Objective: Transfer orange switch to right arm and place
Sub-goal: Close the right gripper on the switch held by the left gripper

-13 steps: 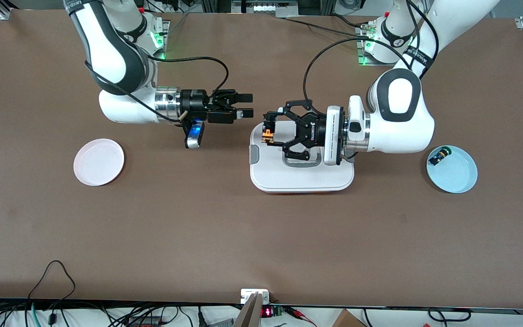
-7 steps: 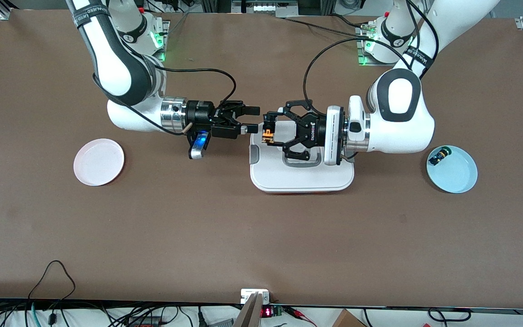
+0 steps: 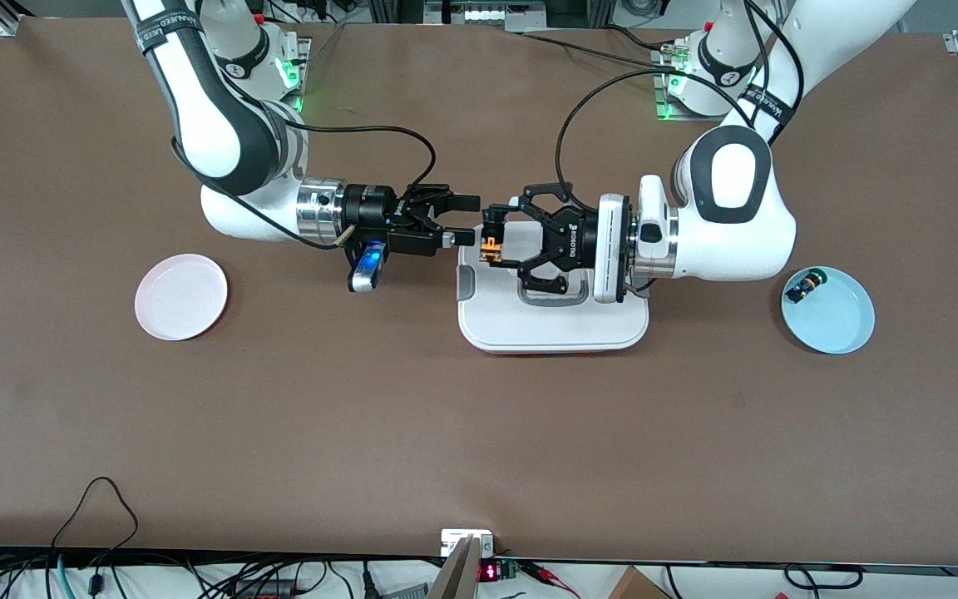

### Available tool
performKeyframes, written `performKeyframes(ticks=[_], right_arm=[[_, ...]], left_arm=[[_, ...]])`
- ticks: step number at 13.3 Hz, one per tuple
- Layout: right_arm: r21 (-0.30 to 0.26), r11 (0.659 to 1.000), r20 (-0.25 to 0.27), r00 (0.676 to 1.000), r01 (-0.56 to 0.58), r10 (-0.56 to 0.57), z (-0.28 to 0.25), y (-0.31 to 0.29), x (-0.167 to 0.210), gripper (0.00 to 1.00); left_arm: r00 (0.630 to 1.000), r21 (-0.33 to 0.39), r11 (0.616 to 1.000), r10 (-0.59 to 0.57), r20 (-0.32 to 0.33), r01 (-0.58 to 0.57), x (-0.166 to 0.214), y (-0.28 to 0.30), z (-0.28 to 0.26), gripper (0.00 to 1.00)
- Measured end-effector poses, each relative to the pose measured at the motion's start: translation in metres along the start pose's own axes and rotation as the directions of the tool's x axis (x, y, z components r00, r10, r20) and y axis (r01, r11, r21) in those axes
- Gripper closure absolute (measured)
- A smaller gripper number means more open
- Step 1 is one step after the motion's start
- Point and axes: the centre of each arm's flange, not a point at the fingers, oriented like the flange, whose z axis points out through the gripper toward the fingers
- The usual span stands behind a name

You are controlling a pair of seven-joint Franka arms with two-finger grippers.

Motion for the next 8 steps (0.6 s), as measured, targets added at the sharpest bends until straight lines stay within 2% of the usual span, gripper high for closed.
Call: performKeyframes(ticks=[2,4,8], right_arm=[[0.002,1.0,-0.005,1.0,0.004,-0.004,0.002,-0.003,0.002,0.0],[0.009,1.0,-0.025,1.0,0.01,-0.009,0.002,-0.006,0.006,0.0],[0.013,1.0,-0.033,0.999,0.018,-0.017,0.005,-0.011,0.009,0.0]], left_arm=[[1.0,-0.008,1.0,-0.02,-0.015,0.02,-0.003,0.001,0.002,0.28],[0.995,-0.041,0.997,-0.072,-0.062,0.07,-0.01,0.008,0.016,0.28],[0.994,-0.055,0.995,-0.083,-0.07,0.079,-0.011,0.013,0.023,0.28]])
